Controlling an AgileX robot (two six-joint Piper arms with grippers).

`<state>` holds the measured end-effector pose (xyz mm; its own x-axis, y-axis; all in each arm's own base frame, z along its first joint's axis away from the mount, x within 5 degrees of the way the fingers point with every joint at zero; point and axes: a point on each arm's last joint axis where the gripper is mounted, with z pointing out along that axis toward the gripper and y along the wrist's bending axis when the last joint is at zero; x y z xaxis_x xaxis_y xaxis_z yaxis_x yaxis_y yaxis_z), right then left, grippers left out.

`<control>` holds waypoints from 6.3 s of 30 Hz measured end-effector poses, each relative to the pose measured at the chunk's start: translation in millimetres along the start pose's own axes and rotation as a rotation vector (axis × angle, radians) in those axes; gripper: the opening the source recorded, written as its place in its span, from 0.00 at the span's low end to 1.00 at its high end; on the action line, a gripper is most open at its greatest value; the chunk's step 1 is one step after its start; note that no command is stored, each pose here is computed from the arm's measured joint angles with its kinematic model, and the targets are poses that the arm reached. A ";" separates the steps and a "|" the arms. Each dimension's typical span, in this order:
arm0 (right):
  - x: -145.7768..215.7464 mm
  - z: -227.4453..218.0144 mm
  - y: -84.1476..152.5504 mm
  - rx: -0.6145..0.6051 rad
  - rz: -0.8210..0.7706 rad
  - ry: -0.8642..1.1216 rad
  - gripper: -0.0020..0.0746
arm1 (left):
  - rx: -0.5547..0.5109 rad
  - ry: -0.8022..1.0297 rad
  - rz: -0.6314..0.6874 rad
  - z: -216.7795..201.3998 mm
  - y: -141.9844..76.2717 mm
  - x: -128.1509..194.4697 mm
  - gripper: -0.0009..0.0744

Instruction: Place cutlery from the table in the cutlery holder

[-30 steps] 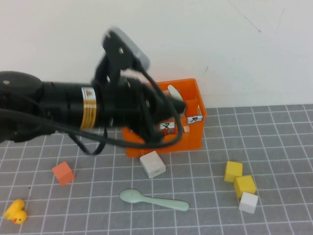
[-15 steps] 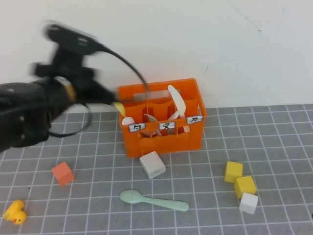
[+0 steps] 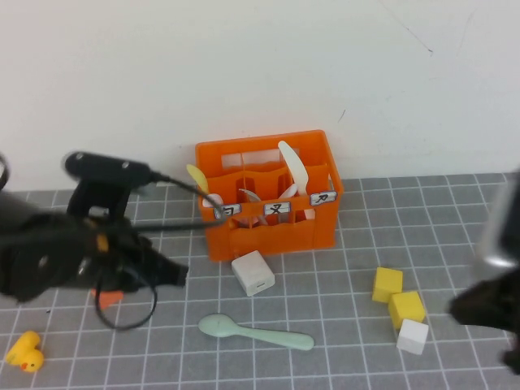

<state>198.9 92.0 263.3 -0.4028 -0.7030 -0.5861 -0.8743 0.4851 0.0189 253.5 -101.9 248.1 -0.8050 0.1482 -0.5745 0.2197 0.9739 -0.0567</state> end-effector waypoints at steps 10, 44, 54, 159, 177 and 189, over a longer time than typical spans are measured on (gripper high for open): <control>-59.4 116.1 15.8 -0.127 -0.264 0.218 0.02 | 0.088 -0.009 -0.056 -52.2 2.3 43.3 0.01; -88.6 283.1 3.4 -0.113 -0.471 0.472 0.54 | 0.101 -0.129 0.065 -89.3 13.8 91.2 0.01; -85.8 284.3 3.2 -0.124 -0.474 0.500 0.28 | 0.108 -0.154 0.028 -88.7 13.4 89.5 0.01; -231.1 76.1 16.3 0.245 -0.258 -0.542 0.04 | 0.095 -0.319 0.054 -120.6 20.6 100.6 0.01; -95.3 -41.3 71.3 0.206 -0.371 -0.314 0.03 | 0.088 -0.802 0.047 -158.9 41.8 170.1 0.01; 34.4 -60.1 102.2 0.260 -0.349 -0.355 0.03 | 0.055 -0.853 0.072 -160.9 45.4 177.7 0.01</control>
<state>79.5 86.2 293.7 0.0535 -0.6480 -0.7597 -0.8255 0.3993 -0.3988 31.7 -3.7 274.9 -0.1029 0.0075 -0.9947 0.2986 0.9541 -0.0237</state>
